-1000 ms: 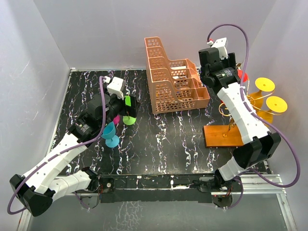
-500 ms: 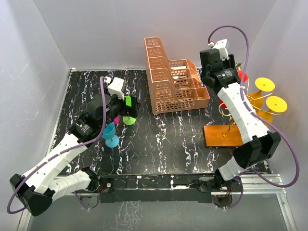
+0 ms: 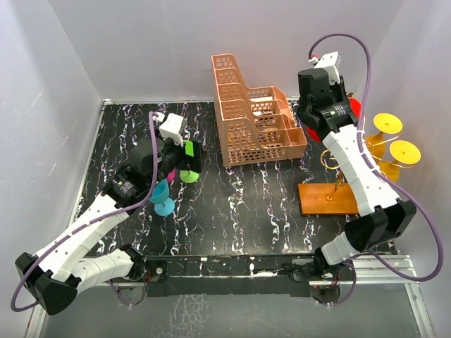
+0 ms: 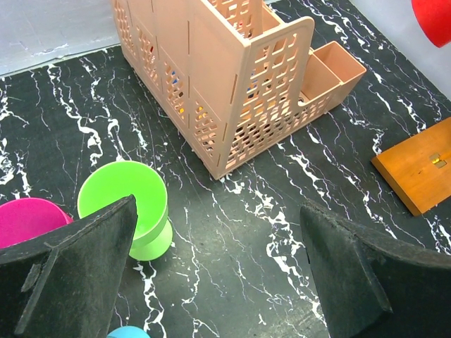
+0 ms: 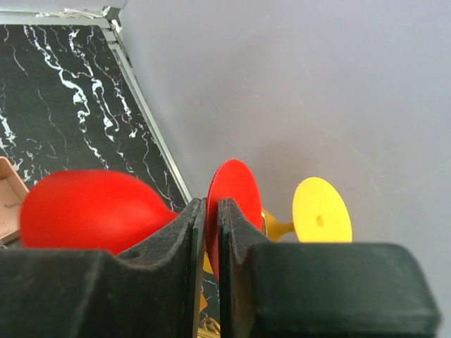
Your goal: Take the wine glass off the wine glass rack
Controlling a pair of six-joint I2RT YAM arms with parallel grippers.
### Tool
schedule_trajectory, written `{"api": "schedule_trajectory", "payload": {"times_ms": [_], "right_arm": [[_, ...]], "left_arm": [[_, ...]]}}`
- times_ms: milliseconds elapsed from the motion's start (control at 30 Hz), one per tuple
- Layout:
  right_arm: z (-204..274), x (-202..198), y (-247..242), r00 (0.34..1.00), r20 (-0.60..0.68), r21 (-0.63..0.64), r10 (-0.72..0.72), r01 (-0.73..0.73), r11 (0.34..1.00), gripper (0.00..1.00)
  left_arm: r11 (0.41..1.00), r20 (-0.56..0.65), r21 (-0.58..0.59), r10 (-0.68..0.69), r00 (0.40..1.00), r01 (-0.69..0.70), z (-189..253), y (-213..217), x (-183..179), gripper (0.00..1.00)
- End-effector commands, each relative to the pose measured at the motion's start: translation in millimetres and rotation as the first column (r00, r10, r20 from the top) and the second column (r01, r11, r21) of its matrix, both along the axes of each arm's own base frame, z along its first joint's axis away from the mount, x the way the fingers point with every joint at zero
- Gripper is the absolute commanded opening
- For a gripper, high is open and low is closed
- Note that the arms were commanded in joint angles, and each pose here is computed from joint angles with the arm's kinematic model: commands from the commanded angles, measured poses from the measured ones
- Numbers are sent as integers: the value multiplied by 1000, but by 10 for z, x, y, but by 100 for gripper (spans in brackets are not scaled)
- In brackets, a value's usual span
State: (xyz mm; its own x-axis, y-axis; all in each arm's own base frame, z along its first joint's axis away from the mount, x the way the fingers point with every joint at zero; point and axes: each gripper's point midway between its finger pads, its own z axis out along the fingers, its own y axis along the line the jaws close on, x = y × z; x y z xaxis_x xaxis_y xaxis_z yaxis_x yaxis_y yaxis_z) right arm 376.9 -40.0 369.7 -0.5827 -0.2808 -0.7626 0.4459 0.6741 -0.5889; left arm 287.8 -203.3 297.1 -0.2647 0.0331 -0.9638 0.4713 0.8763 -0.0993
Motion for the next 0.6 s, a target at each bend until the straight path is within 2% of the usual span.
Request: {"api": "schedule_trajectory", "payload": {"times_ms": [0, 267, 567], "right_arm": [[239, -58, -64, 996, 88, 1, -23, 23, 1000, 13], [278, -59, -81, 997, 76, -41, -9, 12, 999, 8], [214, 29, -57, 1000, 23, -72, 15, -13, 997, 8]], "left_arm": [[1000, 22, -8, -12, 1000, 12, 53, -37, -4, 97], [1000, 20, -7, -20, 1000, 20, 45, -64, -16, 97], [1000, 26, -9, -28, 999, 28, 65, -79, -49, 97]]}}
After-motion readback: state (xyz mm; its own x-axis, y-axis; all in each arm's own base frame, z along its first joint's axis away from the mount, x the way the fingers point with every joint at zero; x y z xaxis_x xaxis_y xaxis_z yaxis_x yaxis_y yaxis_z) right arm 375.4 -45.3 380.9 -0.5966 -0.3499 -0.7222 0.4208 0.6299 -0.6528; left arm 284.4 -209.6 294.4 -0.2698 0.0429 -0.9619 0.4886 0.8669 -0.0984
